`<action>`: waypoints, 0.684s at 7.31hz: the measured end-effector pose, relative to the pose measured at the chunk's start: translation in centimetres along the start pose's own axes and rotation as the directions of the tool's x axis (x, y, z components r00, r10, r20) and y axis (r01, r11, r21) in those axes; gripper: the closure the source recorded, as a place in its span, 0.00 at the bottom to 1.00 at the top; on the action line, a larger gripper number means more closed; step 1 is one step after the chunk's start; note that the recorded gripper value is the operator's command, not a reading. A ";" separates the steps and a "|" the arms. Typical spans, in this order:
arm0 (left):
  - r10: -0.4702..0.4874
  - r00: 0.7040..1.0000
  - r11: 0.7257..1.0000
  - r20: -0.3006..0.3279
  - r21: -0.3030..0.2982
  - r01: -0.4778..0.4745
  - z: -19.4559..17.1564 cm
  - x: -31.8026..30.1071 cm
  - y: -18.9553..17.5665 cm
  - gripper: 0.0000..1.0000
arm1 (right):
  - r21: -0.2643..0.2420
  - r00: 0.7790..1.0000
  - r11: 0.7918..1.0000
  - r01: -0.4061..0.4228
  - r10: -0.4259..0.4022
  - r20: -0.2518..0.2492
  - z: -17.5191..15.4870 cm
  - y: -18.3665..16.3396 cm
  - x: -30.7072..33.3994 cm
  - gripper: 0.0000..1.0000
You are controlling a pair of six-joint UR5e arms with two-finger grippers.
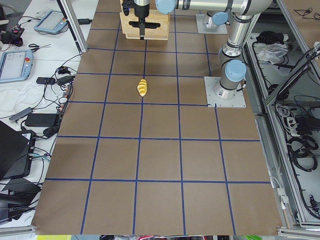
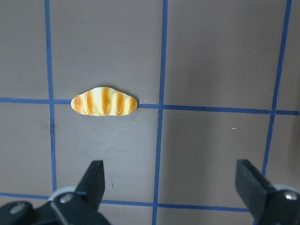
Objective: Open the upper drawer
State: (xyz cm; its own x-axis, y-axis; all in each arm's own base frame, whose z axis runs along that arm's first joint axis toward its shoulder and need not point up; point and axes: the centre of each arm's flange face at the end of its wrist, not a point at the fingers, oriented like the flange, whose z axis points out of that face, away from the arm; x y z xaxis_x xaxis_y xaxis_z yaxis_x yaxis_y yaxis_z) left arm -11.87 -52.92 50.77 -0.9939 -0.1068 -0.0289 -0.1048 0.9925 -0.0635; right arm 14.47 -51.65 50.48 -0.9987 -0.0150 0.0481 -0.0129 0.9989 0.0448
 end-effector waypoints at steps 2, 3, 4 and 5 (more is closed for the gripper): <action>-0.015 1.000 1.000 0.000 -0.008 0.015 -0.6 -1.2 0.9 0.00 | 0.000 1.000 1.000 0.000 0.000 0.000 0.0 0.0 0.0 0.00; -0.018 1.000 1.000 -0.002 -0.013 0.018 -0.6 -1.4 1.2 0.00 | -0.001 1.000 1.000 -0.001 0.001 0.000 0.0 0.0 0.0 0.00; -0.019 1.000 1.000 -0.002 -0.018 0.019 -0.2 -1.5 1.3 0.00 | -0.001 1.000 1.000 -0.001 0.001 0.000 0.0 0.0 0.0 0.00; -0.018 1.000 1.000 0.000 -0.025 0.018 0.2 -1.5 1.4 0.00 | 0.000 1.000 1.000 -0.001 0.001 0.000 0.0 0.0 0.0 0.00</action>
